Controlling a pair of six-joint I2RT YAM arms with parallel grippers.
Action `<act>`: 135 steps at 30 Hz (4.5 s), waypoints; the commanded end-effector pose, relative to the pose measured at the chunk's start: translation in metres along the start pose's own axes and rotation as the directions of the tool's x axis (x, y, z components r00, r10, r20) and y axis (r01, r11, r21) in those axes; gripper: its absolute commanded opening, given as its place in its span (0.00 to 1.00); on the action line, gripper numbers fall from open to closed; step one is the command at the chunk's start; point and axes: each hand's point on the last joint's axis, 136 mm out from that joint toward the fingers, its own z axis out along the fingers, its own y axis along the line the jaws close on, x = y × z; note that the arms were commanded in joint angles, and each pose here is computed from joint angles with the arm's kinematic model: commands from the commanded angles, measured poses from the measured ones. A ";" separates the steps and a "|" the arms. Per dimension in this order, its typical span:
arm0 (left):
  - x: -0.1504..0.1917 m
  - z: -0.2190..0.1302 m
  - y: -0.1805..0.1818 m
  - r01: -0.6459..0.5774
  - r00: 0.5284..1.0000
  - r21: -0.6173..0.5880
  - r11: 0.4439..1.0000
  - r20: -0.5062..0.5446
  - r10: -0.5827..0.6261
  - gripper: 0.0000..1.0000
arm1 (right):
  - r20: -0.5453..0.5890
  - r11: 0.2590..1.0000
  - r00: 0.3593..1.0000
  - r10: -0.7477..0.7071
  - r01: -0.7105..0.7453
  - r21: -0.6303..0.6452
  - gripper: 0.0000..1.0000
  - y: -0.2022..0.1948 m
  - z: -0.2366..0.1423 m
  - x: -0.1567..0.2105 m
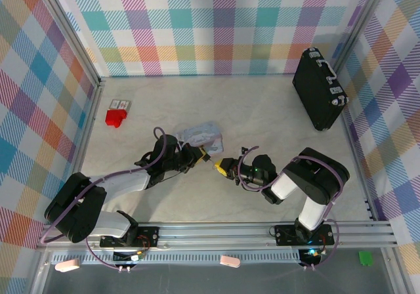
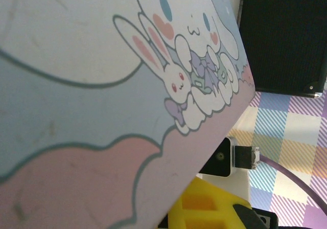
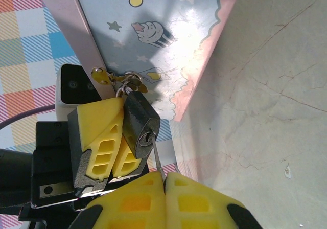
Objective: Unlock the padlock with the key
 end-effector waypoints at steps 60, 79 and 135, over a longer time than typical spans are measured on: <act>0.010 -0.011 -0.036 0.003 0.999 0.146 0.989 -0.032 0.002 0.00 | -0.014 0.996 1.000 -0.023 0.022 -0.090 0.00 0.031 0.011 -0.010; 0.017 -0.009 -0.048 0.007 0.999 0.174 0.985 -0.054 0.003 0.00 | -0.024 0.992 1.000 -0.020 0.016 -0.126 0.00 0.046 0.016 -0.016; 0.033 -0.009 -0.080 -0.027 0.993 0.233 0.972 -0.102 0.052 0.00 | -0.064 0.984 0.998 -0.025 0.014 -0.177 0.00 0.069 0.026 -0.038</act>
